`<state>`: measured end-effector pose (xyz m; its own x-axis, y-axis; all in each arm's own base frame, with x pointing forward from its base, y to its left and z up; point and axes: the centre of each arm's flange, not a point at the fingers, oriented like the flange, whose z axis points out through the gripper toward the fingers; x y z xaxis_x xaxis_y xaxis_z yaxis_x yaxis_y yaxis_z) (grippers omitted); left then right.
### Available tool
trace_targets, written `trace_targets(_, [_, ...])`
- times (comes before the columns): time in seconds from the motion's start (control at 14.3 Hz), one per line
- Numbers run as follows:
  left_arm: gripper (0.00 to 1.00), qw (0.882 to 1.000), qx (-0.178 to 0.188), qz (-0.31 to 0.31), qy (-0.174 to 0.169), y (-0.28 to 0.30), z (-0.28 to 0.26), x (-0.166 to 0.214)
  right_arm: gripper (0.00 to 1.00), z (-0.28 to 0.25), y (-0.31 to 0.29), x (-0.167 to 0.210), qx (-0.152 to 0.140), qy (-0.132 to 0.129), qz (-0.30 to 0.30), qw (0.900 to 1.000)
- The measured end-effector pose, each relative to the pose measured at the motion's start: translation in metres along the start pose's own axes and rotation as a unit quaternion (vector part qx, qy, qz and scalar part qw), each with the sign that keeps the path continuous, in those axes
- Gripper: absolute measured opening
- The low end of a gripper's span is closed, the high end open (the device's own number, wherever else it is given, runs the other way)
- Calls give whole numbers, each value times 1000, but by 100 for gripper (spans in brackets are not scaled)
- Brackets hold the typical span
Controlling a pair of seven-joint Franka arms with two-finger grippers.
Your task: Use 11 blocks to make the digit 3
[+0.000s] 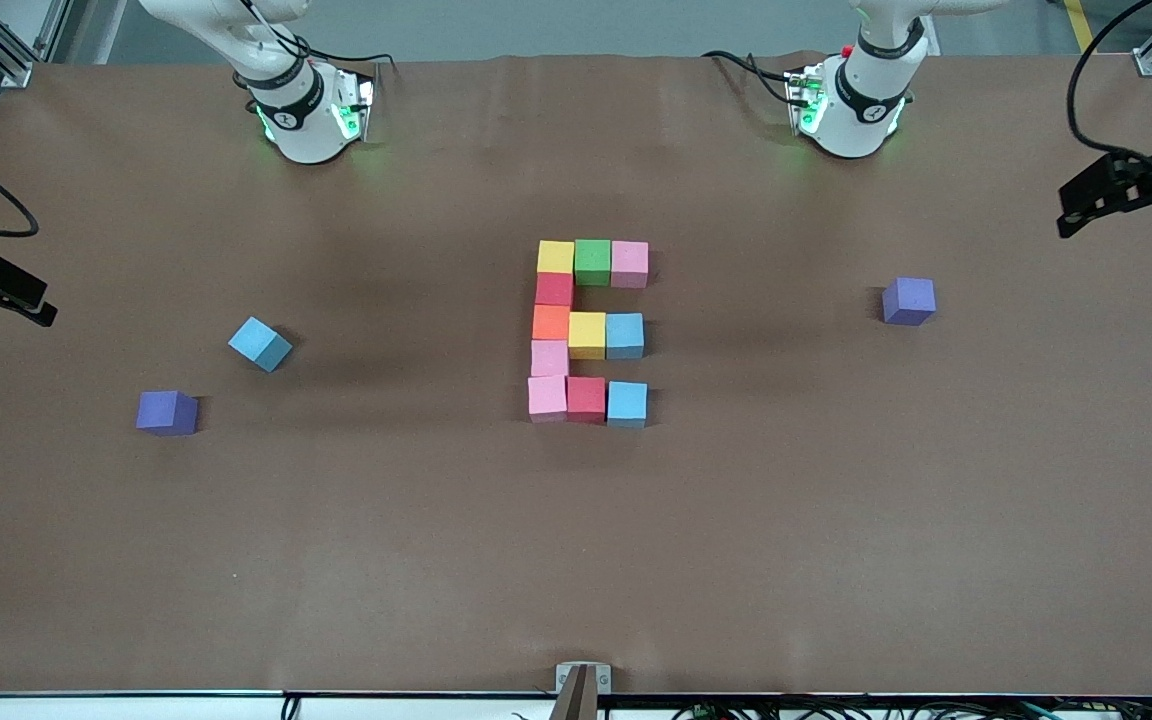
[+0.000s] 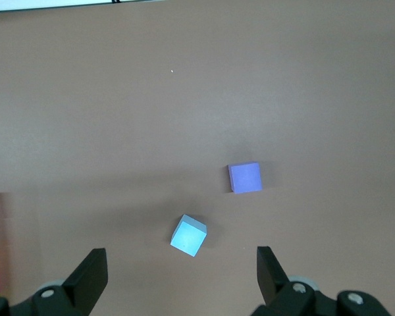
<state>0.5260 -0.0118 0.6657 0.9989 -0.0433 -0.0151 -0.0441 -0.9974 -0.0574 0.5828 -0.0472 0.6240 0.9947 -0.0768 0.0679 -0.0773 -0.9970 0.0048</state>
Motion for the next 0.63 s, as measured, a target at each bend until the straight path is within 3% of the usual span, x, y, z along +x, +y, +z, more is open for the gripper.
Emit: trace_targets(0.63, [100, 1000, -4, 3, 1, 3, 0, -8, 100, -7, -11, -2, 1, 8, -11, 1000])
